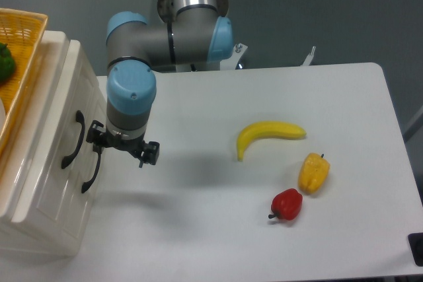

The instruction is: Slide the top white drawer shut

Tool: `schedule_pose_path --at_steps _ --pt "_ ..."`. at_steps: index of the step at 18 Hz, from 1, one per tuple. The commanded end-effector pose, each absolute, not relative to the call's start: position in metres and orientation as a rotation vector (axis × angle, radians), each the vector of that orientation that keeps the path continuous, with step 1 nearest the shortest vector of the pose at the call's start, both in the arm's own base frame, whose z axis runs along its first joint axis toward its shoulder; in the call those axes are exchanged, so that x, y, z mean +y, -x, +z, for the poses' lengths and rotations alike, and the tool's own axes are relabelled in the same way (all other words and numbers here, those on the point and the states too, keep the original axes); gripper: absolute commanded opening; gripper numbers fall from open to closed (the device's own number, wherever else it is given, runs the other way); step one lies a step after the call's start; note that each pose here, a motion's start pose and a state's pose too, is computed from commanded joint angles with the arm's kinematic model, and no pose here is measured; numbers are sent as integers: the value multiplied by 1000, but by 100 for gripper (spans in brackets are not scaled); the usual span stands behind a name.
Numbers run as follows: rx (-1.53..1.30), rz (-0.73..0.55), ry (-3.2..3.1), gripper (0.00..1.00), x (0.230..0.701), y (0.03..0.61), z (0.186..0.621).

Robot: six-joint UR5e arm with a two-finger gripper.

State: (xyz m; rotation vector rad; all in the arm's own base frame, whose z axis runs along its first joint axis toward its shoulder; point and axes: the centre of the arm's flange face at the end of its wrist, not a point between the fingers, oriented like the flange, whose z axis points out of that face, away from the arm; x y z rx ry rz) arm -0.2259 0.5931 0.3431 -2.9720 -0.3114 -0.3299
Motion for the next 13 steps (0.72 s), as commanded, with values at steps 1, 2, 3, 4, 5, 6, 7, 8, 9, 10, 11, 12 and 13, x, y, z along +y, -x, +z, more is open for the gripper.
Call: schedule_pose_path --at_steps 1,2,3,4,5,6,7,8,9,10,11,12,13 --pt "-292 -304 2983 100 589 233 342" --pt "-267 -269 3002 100 585 242 340" --pt "-253 -234 3023 100 581 251 337" --pt "-254 -204 3036 100 576 263 335" --pt "-262 -194 3038 100 569 278 334" --pt "-259 -187 3035 100 562 291 334" --pt "-252 -185 3034 100 554 306 334" --pt "-240 -178 3032 100 546 321 334" --pt "-224 -165 3034 100 537 336 334" --pt "-201 -154 3039 100 528 349 334" --pt "-180 -142 3044 100 521 359 334" --pt "-176 -128 3052 100 512 371 334" --pt "-166 -113 3067 100 503 381 333"
